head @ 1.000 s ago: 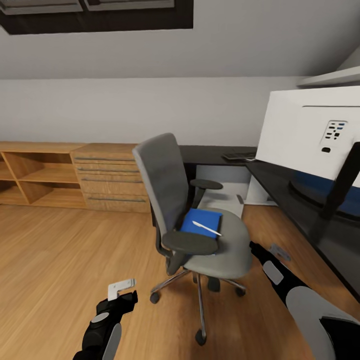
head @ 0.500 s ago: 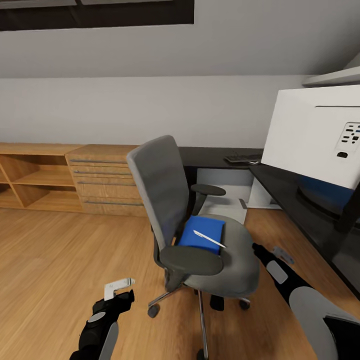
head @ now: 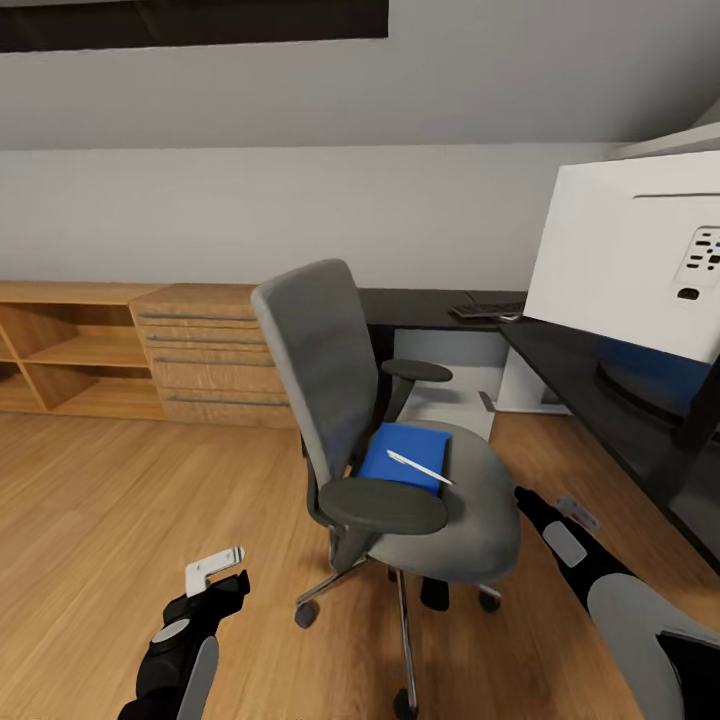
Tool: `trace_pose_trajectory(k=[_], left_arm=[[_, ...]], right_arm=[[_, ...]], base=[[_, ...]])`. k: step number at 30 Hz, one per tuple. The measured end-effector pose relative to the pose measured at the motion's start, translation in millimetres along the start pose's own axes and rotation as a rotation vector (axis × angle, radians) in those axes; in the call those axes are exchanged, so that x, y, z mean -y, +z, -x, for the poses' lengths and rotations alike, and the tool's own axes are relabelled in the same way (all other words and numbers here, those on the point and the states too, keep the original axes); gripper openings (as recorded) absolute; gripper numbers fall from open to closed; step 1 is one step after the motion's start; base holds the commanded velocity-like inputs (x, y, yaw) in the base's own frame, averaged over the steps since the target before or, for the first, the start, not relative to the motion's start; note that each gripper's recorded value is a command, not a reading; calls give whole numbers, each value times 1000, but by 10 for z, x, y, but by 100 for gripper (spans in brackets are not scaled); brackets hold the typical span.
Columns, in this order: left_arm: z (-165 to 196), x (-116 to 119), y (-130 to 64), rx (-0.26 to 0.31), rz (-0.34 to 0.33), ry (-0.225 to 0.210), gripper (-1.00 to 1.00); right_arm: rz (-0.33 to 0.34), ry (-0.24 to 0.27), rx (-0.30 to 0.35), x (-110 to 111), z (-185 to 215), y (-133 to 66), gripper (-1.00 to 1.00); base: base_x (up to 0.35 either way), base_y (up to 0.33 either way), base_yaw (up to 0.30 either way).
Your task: In the bedroom, organize the workspace by keeping the computer under the desk, ensuring the monitor is on the desk, placing the keyboard on the desk next to the monitor, placing the mouse on the desk next to the keyboard, moving the folder from the swivel chair onto the desk next to the mouse, stacking the notebook on top of the folder with the pen on top of the notebook, and positioning the swivel chair next to the desk.
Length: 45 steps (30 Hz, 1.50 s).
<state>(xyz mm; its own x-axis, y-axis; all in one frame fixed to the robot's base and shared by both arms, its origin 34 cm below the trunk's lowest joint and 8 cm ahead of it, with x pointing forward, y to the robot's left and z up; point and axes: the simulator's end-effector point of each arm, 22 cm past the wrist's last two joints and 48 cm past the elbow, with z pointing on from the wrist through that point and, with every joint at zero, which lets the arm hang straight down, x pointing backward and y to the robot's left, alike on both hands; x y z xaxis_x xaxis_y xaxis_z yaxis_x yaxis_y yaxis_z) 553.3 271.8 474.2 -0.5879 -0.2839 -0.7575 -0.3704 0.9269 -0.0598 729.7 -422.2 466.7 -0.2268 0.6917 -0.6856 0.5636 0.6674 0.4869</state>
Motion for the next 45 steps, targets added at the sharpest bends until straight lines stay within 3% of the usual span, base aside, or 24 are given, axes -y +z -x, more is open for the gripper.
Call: trace_pose_trajectory(k=[23,45], left_arm=[[-85,-16,45,0,0,6,100],[0,-14,-6,21,-4,2,100]], right_arm=[[16,8,-3,-37,-105,20,100],[27,15,-15,-122,-171,-46,100]], base=[[49,0,2],[1,0,182]])
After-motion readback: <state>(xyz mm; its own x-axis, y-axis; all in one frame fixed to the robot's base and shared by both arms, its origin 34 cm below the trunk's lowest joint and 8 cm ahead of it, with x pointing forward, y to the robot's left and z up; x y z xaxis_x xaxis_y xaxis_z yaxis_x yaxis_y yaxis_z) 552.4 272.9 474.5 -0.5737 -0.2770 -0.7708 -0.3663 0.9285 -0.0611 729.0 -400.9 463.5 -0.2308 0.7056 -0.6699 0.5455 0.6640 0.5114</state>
